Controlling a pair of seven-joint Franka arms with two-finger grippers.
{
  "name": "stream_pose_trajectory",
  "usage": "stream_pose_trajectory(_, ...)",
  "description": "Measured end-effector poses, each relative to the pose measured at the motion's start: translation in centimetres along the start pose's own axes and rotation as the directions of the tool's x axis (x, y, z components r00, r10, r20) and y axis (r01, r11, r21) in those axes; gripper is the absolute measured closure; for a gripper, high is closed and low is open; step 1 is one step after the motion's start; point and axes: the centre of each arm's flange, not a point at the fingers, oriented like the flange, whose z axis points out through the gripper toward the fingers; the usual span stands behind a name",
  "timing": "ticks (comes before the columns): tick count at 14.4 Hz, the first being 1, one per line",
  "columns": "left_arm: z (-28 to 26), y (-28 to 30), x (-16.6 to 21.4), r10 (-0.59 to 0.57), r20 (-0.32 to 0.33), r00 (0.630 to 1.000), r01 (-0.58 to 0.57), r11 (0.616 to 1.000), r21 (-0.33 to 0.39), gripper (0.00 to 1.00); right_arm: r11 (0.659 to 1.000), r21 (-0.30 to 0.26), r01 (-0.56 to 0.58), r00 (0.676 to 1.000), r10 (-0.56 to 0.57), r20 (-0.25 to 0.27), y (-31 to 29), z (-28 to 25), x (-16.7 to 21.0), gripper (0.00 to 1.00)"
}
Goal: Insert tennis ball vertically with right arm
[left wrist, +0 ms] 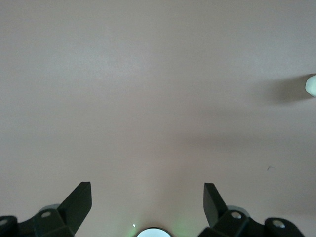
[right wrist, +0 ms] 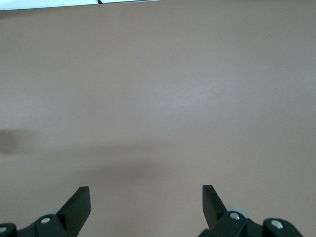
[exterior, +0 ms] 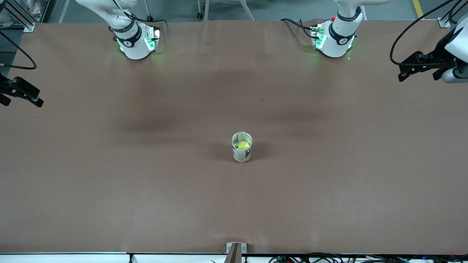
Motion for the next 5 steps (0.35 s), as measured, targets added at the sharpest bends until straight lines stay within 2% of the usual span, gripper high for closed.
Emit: stream_pose_trajectory(5,0.2,1.4,0.1,-0.013,0.004,1.0,0.013,1.0,0.0,0.0,1.0,0.0,-0.002,1.0,0.002,0.006,0.1,0.1,-0.1,0.0)
